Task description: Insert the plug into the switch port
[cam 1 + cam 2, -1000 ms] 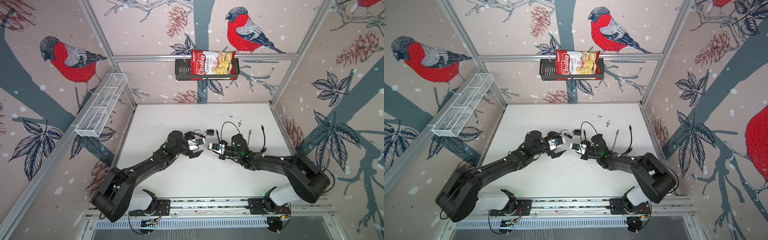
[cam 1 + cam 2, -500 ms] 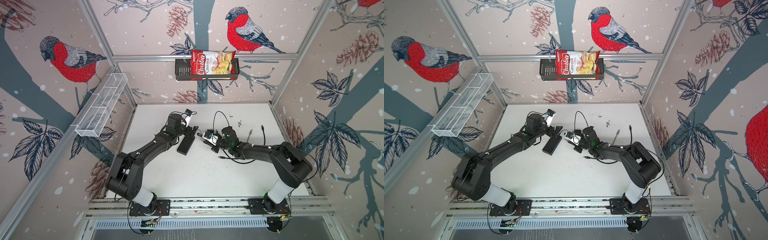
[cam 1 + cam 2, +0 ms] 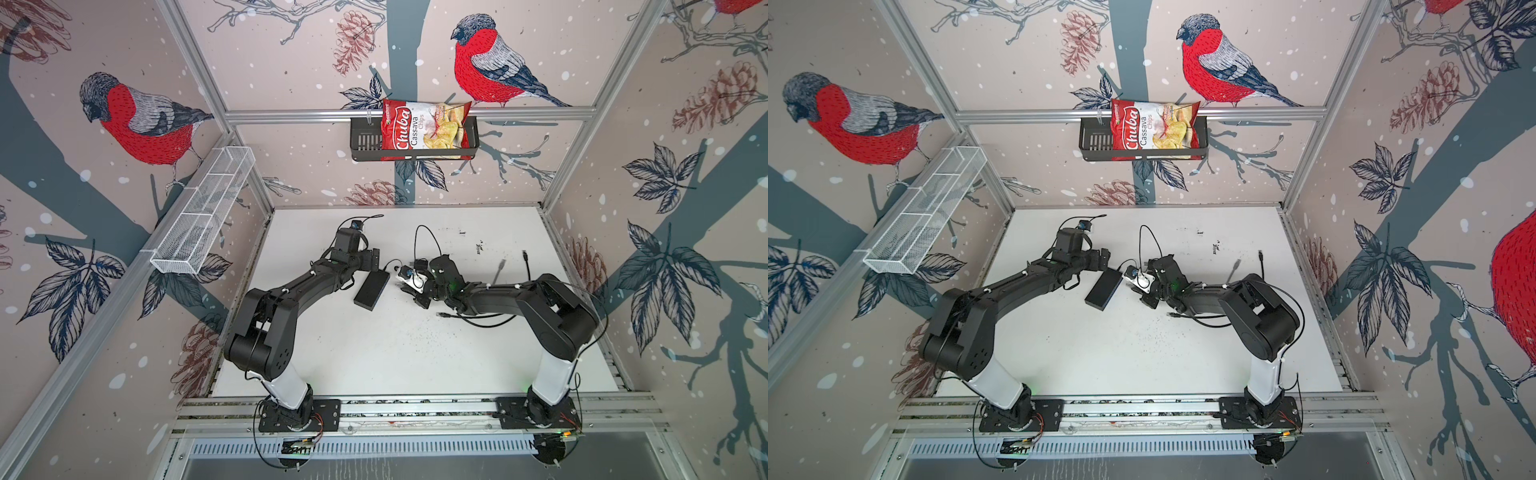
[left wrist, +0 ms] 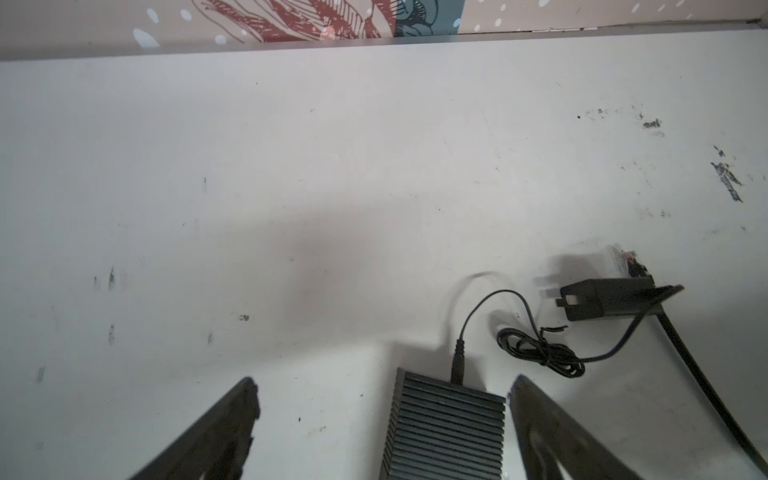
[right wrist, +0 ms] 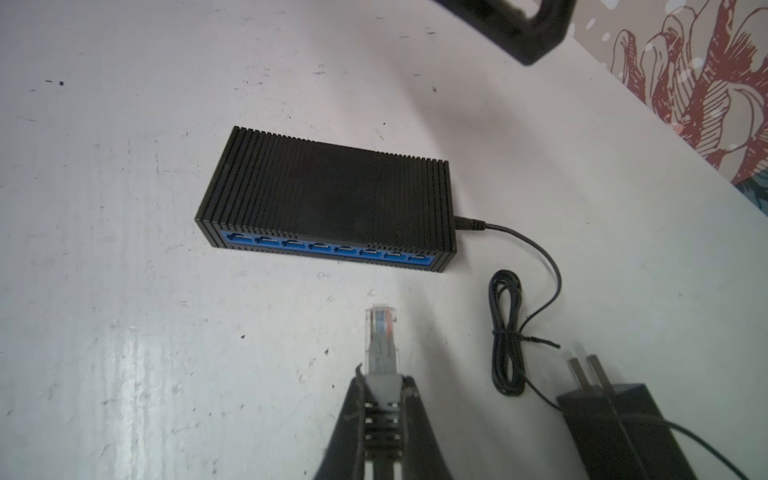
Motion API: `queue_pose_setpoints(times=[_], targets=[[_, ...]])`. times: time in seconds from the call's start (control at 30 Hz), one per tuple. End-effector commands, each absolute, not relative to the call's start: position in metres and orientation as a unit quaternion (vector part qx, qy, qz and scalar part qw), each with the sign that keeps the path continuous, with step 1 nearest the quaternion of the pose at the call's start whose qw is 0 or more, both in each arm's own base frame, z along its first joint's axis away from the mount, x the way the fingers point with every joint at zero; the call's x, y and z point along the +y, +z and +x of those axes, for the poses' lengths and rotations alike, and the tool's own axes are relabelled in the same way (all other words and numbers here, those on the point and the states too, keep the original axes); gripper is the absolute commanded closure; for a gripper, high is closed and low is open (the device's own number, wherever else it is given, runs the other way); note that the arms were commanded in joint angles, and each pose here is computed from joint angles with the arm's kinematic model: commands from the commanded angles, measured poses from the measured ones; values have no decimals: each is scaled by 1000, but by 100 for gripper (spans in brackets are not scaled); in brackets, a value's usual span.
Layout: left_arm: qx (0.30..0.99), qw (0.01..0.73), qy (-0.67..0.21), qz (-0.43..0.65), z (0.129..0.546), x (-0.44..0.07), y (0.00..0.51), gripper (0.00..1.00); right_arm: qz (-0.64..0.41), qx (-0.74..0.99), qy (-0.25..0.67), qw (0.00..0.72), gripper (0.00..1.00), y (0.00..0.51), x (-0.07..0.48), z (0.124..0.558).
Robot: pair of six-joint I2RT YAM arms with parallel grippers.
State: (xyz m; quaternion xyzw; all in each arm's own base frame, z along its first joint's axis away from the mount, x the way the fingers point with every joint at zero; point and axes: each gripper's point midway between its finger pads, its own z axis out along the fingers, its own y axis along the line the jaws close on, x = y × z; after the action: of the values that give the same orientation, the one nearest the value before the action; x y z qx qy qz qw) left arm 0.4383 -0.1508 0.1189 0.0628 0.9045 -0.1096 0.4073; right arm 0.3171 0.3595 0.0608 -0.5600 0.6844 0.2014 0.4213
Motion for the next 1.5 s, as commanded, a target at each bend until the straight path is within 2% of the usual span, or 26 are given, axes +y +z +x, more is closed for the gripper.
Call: queue_pose_setpoints(times=[0.0,0.43,1.0,1.47], targets=[[912,385,-141,23,439,-148,111,8,-558,691,195,417,100,56,362,321],[924,304,-233,1,436,-176,71,14,-562,703,187,394,100,37,371,328],[914,281,-292,16,427,-200,52,18,-515,730,199,404,100,35,383,333],[914,261,-303,58,406,-233,45,19,-490,734,198,426,100,36,371,320]])
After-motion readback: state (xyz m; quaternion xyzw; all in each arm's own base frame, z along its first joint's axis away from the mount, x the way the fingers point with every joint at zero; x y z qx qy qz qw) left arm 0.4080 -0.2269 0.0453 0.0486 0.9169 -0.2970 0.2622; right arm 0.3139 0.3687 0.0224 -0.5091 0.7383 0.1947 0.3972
